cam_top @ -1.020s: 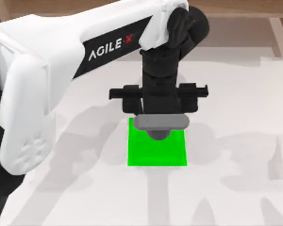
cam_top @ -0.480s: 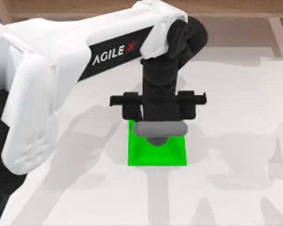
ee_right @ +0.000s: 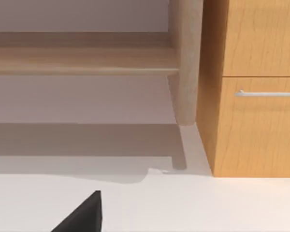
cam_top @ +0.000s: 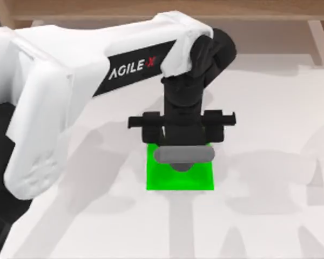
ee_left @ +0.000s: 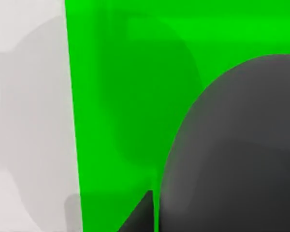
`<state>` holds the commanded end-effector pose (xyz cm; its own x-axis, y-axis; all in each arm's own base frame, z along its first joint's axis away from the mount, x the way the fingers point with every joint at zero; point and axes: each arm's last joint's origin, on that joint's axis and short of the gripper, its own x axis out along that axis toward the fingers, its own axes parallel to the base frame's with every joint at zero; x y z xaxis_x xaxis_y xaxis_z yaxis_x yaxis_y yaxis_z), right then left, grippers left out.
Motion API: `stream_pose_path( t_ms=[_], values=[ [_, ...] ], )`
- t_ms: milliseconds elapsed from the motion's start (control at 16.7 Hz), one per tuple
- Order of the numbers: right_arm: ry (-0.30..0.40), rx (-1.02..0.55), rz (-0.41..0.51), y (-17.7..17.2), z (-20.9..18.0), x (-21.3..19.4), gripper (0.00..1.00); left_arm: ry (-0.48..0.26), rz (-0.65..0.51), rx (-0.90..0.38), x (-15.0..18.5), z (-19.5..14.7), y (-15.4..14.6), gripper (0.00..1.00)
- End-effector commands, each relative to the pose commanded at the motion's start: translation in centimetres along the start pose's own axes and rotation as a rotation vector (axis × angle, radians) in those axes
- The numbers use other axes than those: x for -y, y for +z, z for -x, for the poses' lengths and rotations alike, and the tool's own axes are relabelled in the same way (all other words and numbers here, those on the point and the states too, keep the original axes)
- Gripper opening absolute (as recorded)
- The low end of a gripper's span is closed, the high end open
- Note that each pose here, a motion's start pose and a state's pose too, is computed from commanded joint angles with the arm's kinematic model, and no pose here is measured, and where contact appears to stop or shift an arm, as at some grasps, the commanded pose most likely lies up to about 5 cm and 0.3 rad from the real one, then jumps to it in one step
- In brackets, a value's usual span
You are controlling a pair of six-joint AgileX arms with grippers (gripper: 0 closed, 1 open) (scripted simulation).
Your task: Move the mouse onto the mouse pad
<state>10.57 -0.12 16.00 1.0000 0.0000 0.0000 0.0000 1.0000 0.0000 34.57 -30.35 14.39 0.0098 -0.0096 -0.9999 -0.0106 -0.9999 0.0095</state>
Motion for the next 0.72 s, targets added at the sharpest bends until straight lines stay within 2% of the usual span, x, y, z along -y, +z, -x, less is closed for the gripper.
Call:
stream_pose_path(
  t_ms=[300, 720],
  values=[
    [0.000, 0.000, 0.000, 0.00, 0.00, 0.00, 1.00, -0.008, 0.001, 0.009, 0.04, -0.52, 0.03, 0.00],
    [0.000, 0.000, 0.000, 0.00, 0.00, 0.00, 1.00, -0.008, 0.001, 0.009, 0.04, -0.52, 0.03, 0.53]
  ],
)
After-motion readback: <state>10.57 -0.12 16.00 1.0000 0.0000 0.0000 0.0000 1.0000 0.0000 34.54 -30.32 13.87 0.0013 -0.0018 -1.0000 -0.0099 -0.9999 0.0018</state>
